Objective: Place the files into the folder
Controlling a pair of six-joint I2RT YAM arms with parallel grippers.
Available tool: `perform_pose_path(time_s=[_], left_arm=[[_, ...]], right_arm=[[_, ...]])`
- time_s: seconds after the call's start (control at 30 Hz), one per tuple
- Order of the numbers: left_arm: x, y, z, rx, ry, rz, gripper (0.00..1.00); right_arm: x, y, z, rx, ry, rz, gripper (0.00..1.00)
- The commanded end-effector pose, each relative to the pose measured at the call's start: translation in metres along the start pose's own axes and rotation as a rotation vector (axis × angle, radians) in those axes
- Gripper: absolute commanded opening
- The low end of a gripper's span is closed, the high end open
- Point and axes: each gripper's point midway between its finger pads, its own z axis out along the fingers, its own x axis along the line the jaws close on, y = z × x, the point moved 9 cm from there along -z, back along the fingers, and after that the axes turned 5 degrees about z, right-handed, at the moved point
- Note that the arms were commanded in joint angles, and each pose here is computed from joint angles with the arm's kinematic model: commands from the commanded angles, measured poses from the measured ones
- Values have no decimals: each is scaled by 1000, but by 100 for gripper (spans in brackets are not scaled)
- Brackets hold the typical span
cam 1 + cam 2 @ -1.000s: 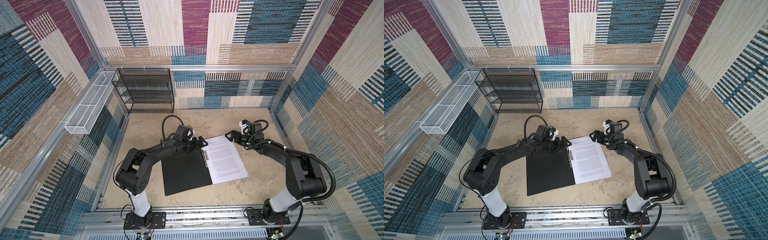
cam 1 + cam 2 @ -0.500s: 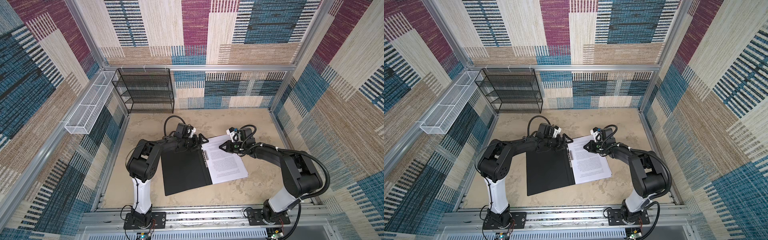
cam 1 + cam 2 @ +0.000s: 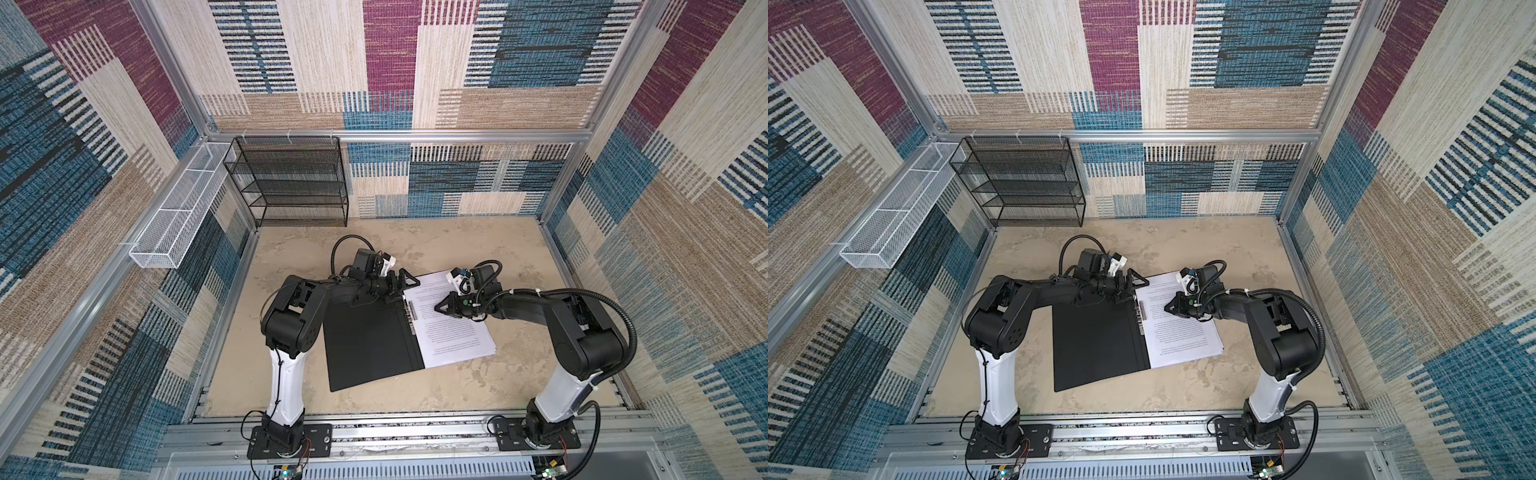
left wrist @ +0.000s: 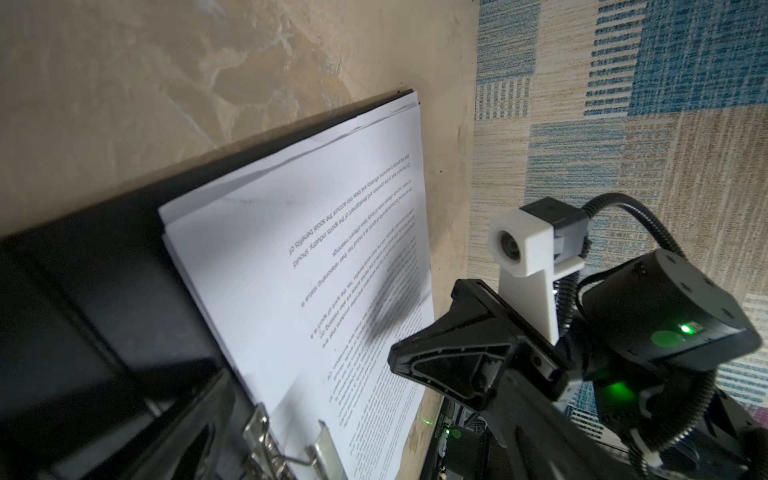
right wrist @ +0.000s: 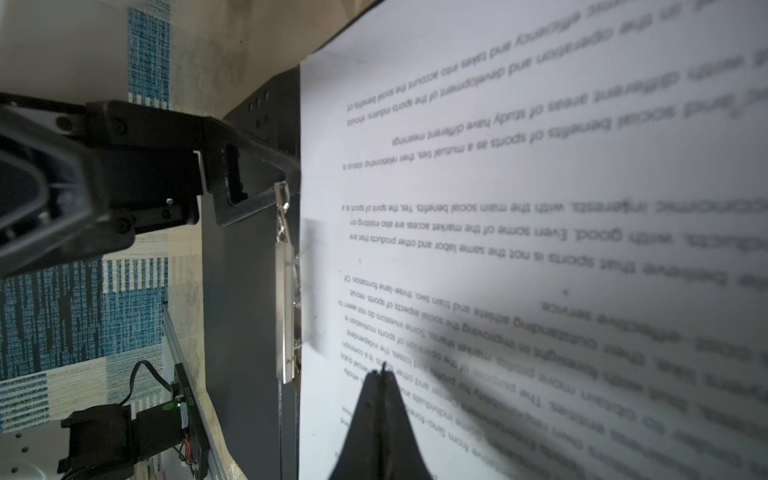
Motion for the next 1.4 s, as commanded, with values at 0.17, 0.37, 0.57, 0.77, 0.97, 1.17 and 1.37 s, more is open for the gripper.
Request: perform_pose_path(time_s=[0.17,0.37,0.57,0.77,0.97,1.17,1.37], left_arm=[[-17,-1,-9,-35,-97,-2,99],[-24,-1,-13,-42,-142,-4,99],[-31,-9,-17,-41,-202,-33,99],[-47,-27,-19,-19,-262,-14,99],[-80,-48,-39,22,-186,69,99],[-105,-61,-78,0,179,243,99],[-90,-57,-113,-115,596,219,99]], right_arm=[[-2,1,6,0,21,-4,4],[-5,0,9,9,25,10,3],[-6,0,12,15,36,16,2],[1,5,7,-6,48,-4,2],[19,12,-8,-50,50,-41,3],[43,11,-30,-109,51,-84,20],[65,3,-52,-159,94,-78,63]])
